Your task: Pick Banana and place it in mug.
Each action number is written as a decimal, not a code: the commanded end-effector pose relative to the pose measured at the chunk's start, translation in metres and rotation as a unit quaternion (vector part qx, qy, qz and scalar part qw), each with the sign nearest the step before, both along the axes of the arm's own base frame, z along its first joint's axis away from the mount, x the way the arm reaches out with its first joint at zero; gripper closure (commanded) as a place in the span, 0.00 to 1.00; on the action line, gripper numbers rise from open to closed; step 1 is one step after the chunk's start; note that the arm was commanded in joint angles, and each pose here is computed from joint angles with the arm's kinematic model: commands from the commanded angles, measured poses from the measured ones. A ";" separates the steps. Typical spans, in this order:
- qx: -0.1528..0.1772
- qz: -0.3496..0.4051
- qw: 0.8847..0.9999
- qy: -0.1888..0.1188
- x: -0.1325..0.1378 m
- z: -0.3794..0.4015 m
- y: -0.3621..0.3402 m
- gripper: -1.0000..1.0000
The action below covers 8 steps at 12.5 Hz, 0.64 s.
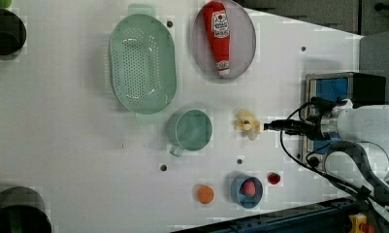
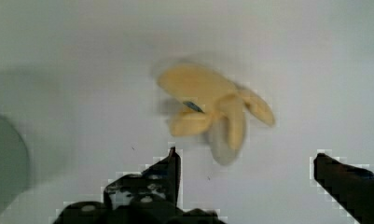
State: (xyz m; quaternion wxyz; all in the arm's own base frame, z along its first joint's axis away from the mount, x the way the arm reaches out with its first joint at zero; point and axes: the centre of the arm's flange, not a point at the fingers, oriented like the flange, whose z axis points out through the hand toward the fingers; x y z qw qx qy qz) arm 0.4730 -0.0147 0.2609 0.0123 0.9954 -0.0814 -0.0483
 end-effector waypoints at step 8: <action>0.001 0.043 0.999 -0.009 -0.003 -0.107 -0.009 0.04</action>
